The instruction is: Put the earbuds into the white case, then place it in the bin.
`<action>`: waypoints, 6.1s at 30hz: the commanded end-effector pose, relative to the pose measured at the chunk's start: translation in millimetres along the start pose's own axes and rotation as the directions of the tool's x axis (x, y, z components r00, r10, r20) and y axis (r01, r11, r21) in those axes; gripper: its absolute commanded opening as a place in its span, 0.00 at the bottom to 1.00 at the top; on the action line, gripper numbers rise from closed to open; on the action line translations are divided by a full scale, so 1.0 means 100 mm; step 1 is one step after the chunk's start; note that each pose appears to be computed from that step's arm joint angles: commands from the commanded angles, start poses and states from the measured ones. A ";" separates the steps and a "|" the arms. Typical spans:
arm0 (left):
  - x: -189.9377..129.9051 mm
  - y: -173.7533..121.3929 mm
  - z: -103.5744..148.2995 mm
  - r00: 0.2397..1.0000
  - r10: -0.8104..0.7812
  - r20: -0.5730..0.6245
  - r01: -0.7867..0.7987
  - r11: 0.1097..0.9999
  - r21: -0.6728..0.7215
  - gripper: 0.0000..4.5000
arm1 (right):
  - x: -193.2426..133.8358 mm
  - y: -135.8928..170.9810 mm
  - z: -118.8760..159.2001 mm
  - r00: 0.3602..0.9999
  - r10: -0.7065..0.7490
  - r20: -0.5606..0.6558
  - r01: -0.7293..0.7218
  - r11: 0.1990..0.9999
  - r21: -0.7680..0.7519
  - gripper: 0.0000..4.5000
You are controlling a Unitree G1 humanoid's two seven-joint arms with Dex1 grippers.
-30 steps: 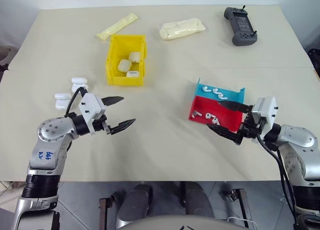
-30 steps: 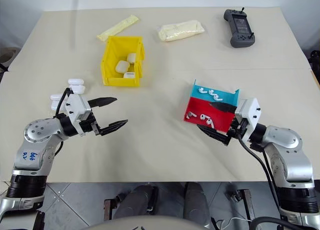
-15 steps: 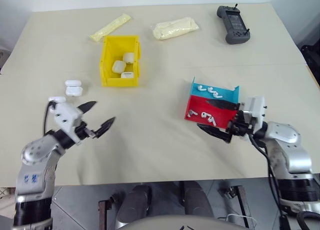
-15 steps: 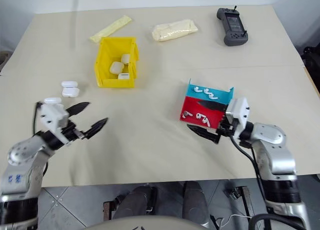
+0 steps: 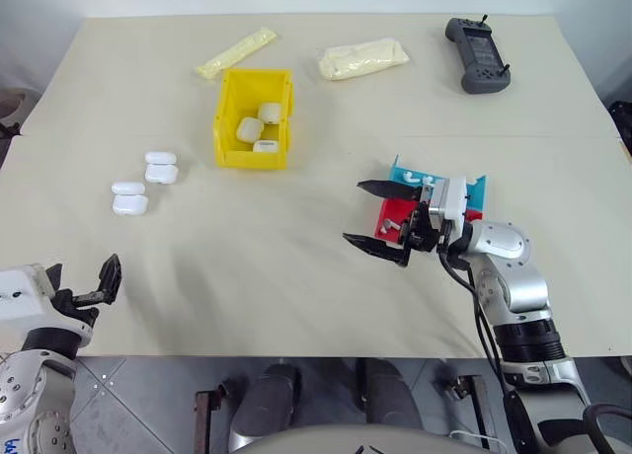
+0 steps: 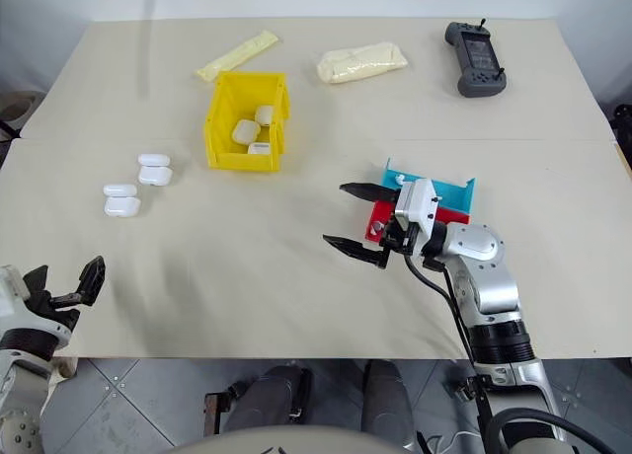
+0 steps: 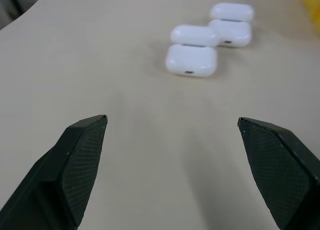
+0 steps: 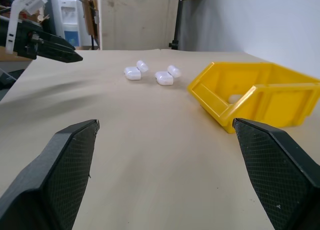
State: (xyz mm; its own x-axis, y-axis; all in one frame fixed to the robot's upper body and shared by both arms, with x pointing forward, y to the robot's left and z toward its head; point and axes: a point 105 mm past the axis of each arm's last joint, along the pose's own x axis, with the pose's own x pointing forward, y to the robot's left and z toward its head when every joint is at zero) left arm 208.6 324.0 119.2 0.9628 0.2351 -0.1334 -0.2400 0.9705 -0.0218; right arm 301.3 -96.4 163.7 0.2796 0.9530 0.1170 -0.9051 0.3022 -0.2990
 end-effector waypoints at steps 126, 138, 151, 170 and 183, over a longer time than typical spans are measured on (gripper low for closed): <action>1.24 -0.11 0.44 0.716 -0.076 -0.694 0.092 0.996 -0.013 0.74 | -0.20 0.11 0.09 0.991 -0.127 -0.038 0.127 0.992 -0.014 1.00; 1.08 -0.25 0.80 0.838 -0.355 -0.415 0.358 0.931 -0.073 0.67 | -0.23 0.10 0.07 0.991 -0.123 -0.050 0.123 0.992 -0.012 1.00; 0.31 -1.53 0.89 0.456 -0.845 0.279 0.828 0.518 0.214 0.67 | -0.41 0.01 0.15 0.984 -0.126 -0.123 0.123 0.992 -0.034 1.00; -0.05 -2.90 0.53 -0.226 -0.938 0.262 0.802 -0.026 0.597 0.67 | -1.44 0.10 0.37 0.822 -0.501 -0.269 0.470 0.865 -0.177 1.00; -0.30 -3.20 0.27 -0.502 -0.845 0.182 0.727 -0.299 0.618 0.67 | -2.16 0.21 0.39 0.707 -0.549 -0.446 0.503 0.833 -0.228 1.00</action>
State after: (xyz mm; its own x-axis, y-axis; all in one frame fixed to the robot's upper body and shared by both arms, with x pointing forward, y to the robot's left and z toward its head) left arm 261.1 4.8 152.2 -0.2201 -0.9381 0.2673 0.8606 -0.0577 0.5060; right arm 209.2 -305.6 154.0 0.8520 0.4857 -0.1952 -0.5226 0.7678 -0.3706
